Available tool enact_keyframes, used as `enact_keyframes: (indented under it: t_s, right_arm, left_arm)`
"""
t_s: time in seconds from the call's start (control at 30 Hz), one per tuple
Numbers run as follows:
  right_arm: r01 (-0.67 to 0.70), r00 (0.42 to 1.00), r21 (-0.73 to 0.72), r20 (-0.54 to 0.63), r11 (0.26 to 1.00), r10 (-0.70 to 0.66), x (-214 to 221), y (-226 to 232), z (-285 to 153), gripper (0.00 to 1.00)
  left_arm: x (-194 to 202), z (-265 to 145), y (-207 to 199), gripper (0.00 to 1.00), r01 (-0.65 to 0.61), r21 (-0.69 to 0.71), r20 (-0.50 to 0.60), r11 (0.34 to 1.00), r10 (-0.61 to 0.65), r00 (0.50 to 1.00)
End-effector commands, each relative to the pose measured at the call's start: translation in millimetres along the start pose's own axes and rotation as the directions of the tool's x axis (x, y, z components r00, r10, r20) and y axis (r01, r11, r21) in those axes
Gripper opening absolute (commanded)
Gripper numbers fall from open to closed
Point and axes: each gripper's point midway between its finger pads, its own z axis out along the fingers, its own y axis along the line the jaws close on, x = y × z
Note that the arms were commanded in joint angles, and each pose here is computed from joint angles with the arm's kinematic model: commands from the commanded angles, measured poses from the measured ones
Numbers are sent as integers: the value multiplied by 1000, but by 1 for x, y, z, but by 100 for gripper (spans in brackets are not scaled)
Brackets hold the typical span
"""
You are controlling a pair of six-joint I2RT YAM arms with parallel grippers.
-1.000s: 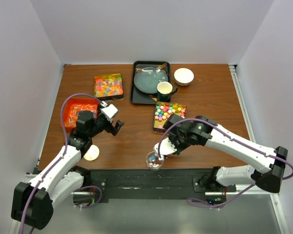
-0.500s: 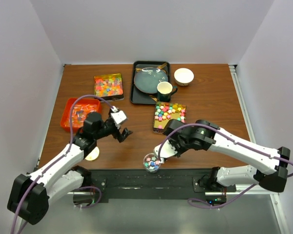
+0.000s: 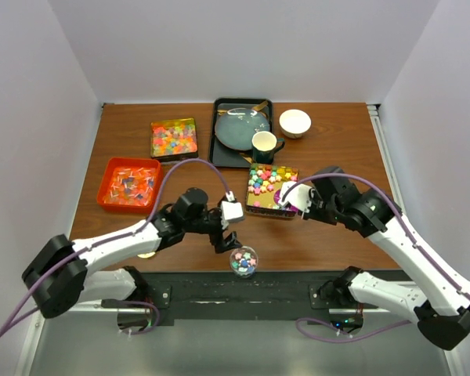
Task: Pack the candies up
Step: Place the fake candies in the packing bottle.
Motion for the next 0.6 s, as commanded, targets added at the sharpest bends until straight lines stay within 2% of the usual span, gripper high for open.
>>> enact_keyframes:
  t_s: [0.0, 0.1, 0.27, 0.4, 0.57]
  right_arm:
    - [-107, 994, 73, 32, 992, 105, 1, -11, 1, 0]
    - [-118, 993, 69, 31, 991, 117, 3, -9, 3, 0]
    - [-114, 993, 82, 43, 990, 111, -2, -14, 6, 0]
    - [-111, 993, 95, 56, 989, 106, -9, -21, 10, 0]
    - [-103, 994, 102, 52, 989, 98, -10, -23, 15, 0]
  left_arm:
    - [-6, 21, -2, 80, 22, 31, -51, 999, -21, 998]
    - [0, 31, 2, 74, 50, 8, -102, 999, -49, 994]
    - [4, 34, 13, 71, 13, -32, -126, 999, -17, 992]
    - [11, 34, 3, 68, 38, 27, -176, 999, -32, 984]
    - [17, 33, 2, 66, 44, 33, -214, 999, -36, 976]
